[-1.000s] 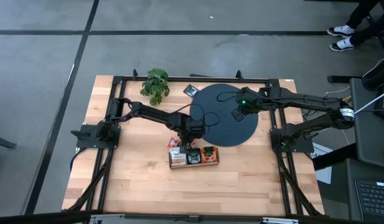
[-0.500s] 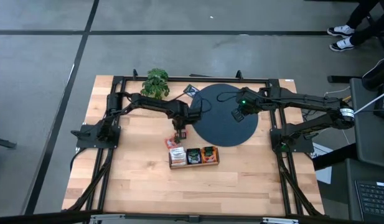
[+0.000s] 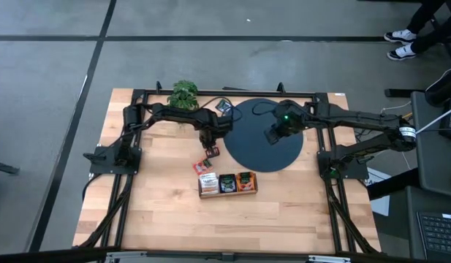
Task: Pick & Place Tea
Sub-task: Put the right orange tea bag into the right section of the wooden organizer
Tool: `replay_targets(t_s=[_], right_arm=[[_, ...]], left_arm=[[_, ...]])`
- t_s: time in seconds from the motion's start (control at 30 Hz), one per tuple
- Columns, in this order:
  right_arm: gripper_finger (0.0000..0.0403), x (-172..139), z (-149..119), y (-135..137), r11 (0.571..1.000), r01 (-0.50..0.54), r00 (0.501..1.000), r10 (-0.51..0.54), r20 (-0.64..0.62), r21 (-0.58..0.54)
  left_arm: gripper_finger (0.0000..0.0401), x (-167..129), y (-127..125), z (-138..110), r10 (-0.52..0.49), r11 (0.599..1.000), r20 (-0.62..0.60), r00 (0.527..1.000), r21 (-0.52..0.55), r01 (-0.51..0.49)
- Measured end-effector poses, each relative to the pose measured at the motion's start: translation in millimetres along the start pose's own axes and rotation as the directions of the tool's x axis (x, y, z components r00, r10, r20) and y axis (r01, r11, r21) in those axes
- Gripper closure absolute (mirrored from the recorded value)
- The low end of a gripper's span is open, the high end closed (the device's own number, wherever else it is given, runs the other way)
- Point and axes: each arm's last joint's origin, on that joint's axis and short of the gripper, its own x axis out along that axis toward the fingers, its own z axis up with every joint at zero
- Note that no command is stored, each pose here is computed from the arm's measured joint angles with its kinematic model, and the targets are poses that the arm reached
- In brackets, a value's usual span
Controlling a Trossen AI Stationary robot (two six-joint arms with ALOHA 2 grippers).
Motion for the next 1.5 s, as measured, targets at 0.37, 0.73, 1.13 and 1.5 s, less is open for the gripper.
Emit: replay_targets(t_s=[0.37, 0.73, 1.13, 1.5], right_arm=[[0.029, -1, 8, 10, 0.993, -0.111, 0.99, 0.114, 0.081, -0.038], [0.0249, -1, 10, 10, 0.995, -0.095, 0.989, 0.094, 0.114, -0.001], [0.0249, 47, 16, 50, 0.966, -0.257, 0.957, 0.259, 0.127, -0.035], [0.0249, 108, 9, 70, 0.954, -0.299, 0.952, 0.301, 0.051, -0.034]], left_arm=[[0.0399, 8, 1, -7, -0.227, 0.97, 0.089, 0.97, -0.066, 0.233], [0.0399, -29, 24, -57, -0.143, 0.971, 0.326, 0.934, -0.137, 0.196], [0.0399, -75, 16, -105, -0.138, 0.971, 0.534, 0.834, -0.093, 0.22], [0.0399, -25, 17, -128, -0.146, 0.95, 0.693, 0.706, -0.1, 0.294]])
